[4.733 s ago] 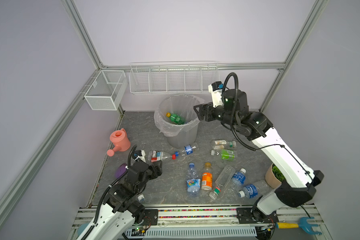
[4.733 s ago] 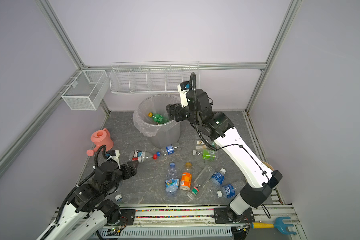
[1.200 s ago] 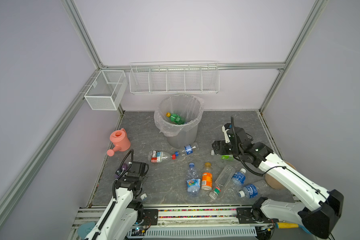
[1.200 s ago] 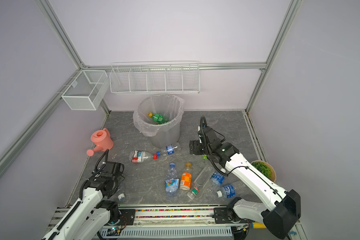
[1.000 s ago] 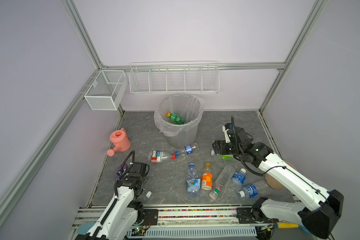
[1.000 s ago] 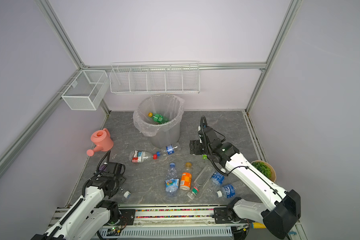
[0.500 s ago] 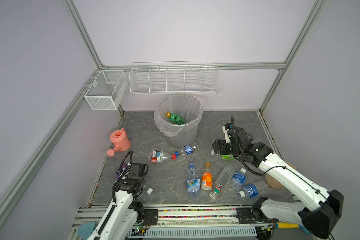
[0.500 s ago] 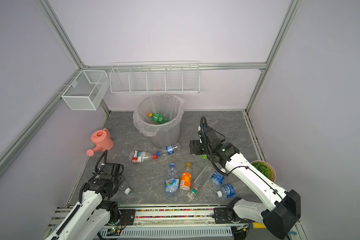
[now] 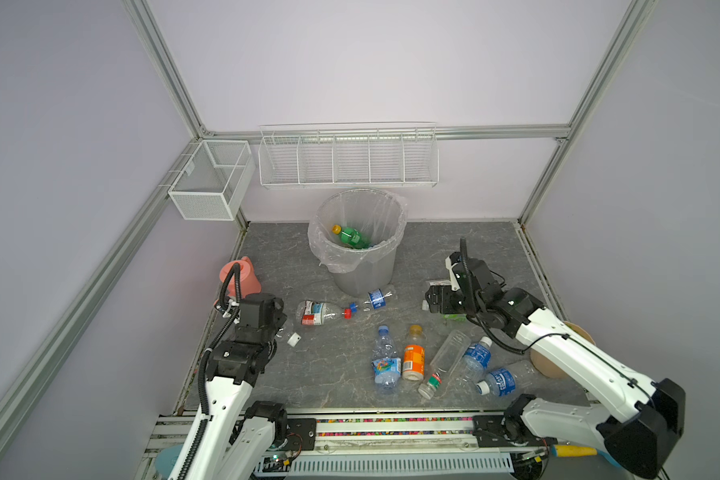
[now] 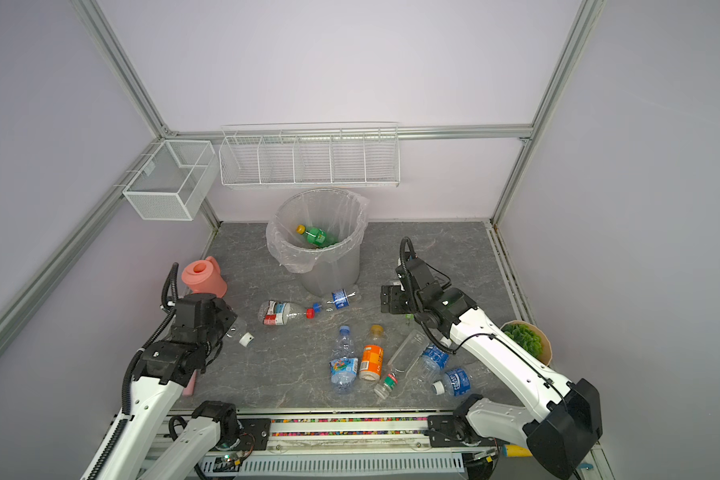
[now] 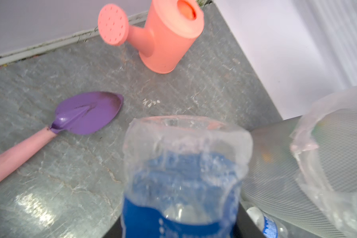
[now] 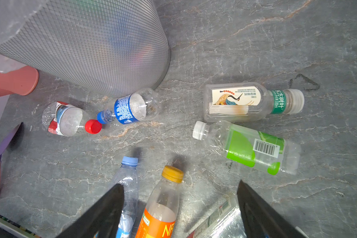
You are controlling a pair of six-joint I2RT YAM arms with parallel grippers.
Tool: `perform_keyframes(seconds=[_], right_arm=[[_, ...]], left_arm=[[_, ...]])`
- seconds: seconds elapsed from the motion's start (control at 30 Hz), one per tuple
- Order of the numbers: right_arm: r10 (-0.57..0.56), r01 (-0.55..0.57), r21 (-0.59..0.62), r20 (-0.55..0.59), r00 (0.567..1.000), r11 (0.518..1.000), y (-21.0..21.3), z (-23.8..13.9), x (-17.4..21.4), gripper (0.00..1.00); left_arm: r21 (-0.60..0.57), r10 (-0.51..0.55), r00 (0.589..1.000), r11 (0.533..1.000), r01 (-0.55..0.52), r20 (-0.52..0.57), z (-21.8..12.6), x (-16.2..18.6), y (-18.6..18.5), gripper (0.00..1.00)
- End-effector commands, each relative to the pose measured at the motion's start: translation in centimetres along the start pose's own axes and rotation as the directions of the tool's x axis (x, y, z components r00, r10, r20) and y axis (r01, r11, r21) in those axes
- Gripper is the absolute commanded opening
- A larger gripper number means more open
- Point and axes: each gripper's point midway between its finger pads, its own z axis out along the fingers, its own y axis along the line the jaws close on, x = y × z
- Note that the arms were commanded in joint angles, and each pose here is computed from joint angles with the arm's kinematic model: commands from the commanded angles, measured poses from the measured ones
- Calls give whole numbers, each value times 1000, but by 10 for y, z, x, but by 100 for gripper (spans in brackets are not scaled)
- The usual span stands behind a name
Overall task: Throw the plastic bottles in the bin
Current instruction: 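Close the left gripper on the crushed bottle and lift it up, then carry the crushed bottle with the left gripper up over the bin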
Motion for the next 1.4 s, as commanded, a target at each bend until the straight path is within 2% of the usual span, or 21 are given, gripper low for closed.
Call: perform_keyframes(seconds=[0.0, 0.17, 0.33, 0.53, 0.67, 0.97, 1.17, 1.37], right_arm=[[28, -28, 1, 0, 1000, 1000, -6, -5, 5, 88], [37, -37, 7, -8, 999, 999, -9, -6, 11, 88], [40, -40, 12, -3, 999, 999, -12, -9, 14, 88], [46, -45, 24, -18, 999, 999, -16, -6, 20, 88], [52, -51, 26, -26, 998, 998, -17, -4, 23, 89], [57, -56, 24, -28, 998, 998, -17, -5, 25, 88], [73, -72, 14, -38, 997, 997, -17, -3, 30, 88], [75, -74, 12, -45, 996, 997, -18, -3, 33, 89]], left_arm=[[57, 7, 996, 998, -12, 89, -15, -30, -23, 0], [212, -31, 974, 977, -18, 225, -49, -76, -68, 0], [309, -34, 949, 949, -68, 313, -82, -115, -110, 0], [417, -57, 888, 895, -157, 456, -132, -157, -145, 0], [462, -55, 859, 859, -220, 510, -157, -174, -167, 0], [563, -102, 795, 759, -327, 599, -204, -202, -210, 0], [587, -27, 804, 698, -410, 594, -195, -192, -243, 0], [581, 62, 794, 647, -493, 605, -186, -174, -271, 0]])
